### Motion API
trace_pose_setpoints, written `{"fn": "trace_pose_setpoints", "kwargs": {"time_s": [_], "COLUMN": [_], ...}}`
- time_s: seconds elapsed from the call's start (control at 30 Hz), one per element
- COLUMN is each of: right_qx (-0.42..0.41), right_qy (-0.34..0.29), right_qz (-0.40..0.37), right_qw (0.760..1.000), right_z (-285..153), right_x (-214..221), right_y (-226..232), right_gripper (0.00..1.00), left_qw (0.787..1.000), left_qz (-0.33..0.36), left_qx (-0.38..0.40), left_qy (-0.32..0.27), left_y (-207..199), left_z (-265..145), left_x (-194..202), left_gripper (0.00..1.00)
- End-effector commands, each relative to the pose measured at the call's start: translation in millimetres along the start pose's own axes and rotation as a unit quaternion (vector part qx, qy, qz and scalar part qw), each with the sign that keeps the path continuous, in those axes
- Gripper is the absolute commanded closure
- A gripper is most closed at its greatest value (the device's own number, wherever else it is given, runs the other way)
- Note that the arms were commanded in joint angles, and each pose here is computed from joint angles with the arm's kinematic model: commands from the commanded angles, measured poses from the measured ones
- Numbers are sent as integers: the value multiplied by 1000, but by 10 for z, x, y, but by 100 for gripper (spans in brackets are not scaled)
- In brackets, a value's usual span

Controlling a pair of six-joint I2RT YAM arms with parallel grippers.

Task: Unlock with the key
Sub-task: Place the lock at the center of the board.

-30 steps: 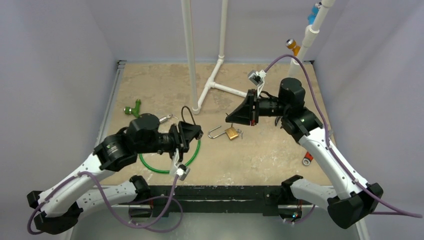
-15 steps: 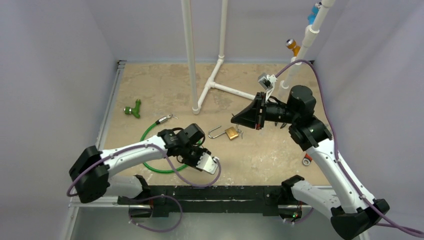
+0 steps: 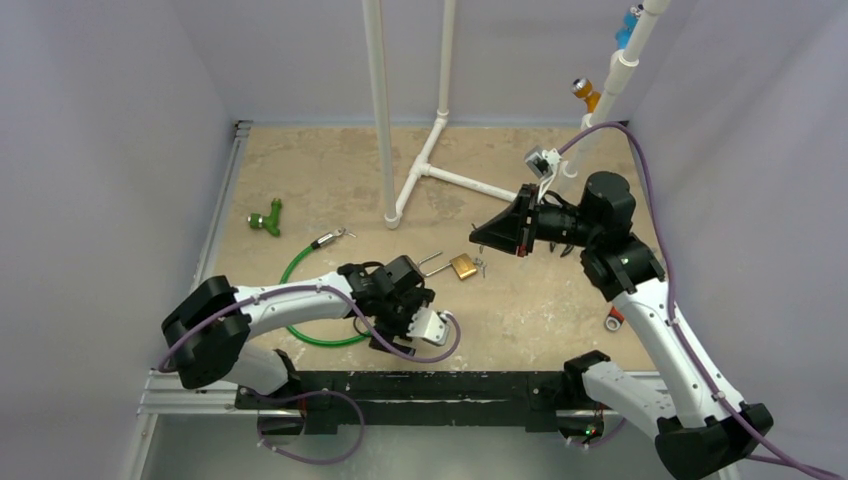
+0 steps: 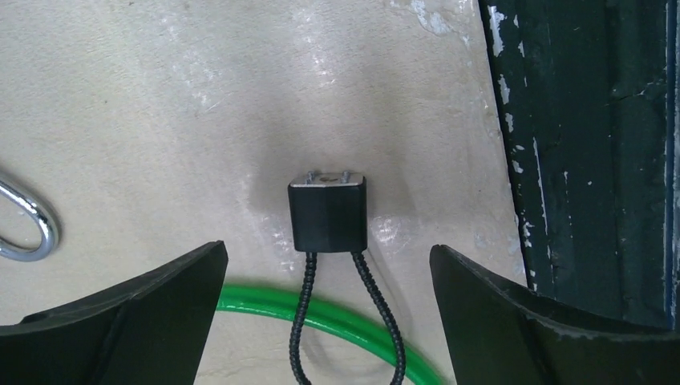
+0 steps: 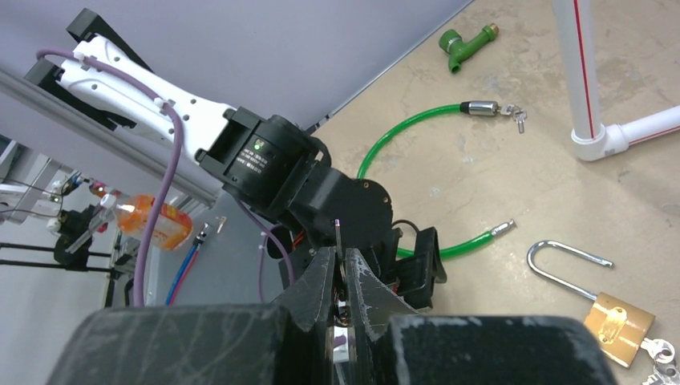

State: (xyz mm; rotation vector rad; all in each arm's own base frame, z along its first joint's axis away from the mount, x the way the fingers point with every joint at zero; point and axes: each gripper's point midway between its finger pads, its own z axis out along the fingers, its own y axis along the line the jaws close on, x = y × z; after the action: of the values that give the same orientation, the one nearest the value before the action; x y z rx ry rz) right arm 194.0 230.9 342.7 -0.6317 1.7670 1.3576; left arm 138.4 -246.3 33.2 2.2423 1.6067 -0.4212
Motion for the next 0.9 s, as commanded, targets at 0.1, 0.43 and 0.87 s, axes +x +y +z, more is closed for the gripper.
{"fn": "trace_pose_setpoints", "kwargs": {"time_s": [0.1, 0.43, 0.87], "right_qx": [-17, -15, -9], "right_qy": [-10, -14, -15], "right_qz": [-12, -9, -5], "right_qw": [1000, 1000, 1000], "right_z": [-78, -89, -86], "right_x": [-28, -43, -65], "right_y": [118, 106, 70], "right_gripper": [100, 100, 100], "left_qw": [996, 998, 997], "left_qz": [-29, 10, 28], "left_qx": [56, 56, 61], "left_qy": [-58, -39, 38], "left_y": [47, 164, 259], "left_z": [-261, -167, 9], "left_x": [-164, -19, 238], "left_gripper": [0, 36, 60]}}
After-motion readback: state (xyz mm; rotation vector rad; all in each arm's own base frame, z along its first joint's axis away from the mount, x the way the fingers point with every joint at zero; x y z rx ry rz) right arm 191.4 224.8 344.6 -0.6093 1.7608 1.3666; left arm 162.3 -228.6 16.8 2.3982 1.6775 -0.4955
